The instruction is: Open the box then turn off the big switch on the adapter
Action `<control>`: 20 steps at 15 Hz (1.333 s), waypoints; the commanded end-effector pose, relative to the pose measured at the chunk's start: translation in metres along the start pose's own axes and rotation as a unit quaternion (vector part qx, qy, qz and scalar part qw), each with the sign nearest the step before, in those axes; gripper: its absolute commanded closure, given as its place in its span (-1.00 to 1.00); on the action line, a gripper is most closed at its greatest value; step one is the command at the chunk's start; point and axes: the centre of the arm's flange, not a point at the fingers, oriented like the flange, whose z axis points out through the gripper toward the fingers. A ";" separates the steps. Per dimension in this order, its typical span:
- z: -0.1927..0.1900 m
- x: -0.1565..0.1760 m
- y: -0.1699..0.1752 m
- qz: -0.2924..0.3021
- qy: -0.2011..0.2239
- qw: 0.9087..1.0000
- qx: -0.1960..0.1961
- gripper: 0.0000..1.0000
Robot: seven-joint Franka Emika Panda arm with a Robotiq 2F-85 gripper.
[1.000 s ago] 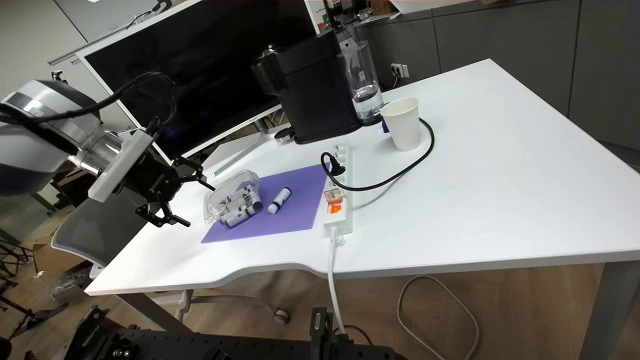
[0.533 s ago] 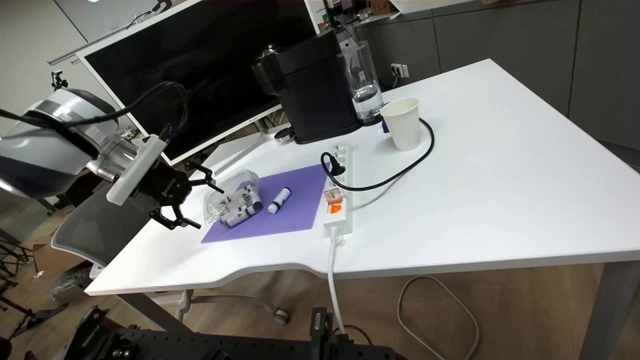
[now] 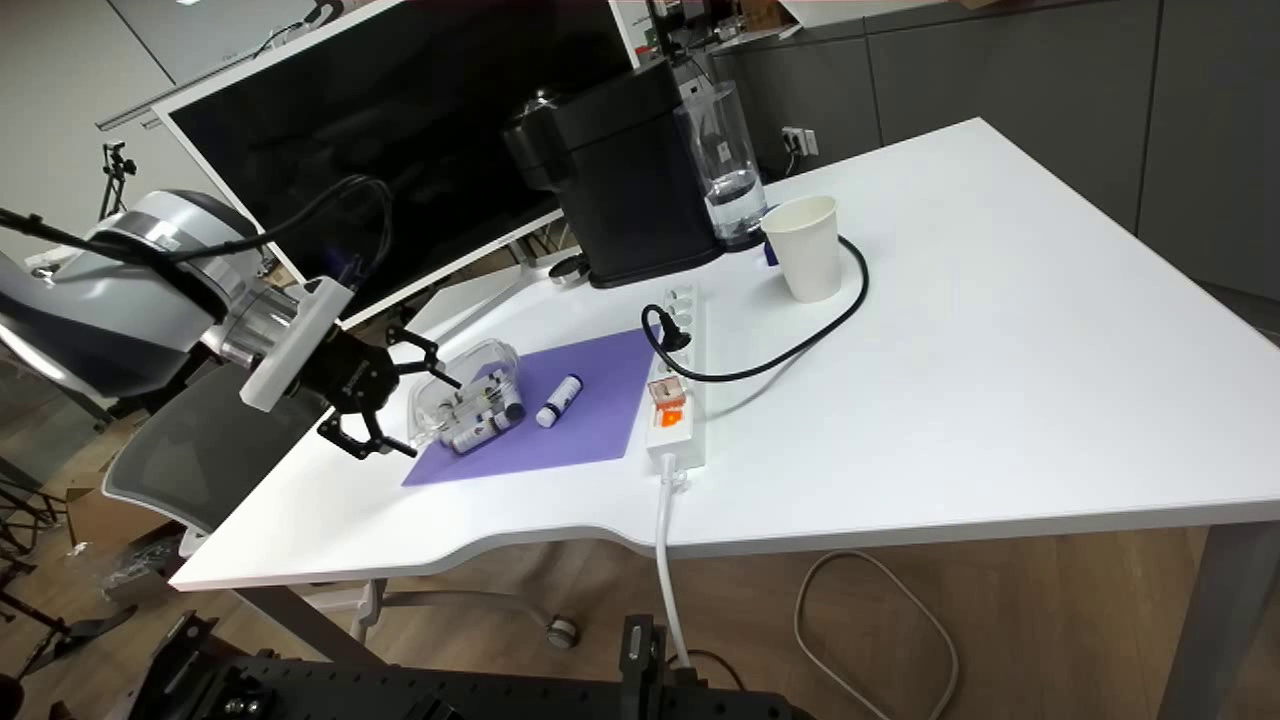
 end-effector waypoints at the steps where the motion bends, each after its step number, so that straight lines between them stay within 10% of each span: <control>1: 0.006 0.009 0.003 0.011 0.002 1.000 -0.015 -1.00; 20: -0.028 0.014 0.004 0.008 0.044 0.998 -0.046 -1.00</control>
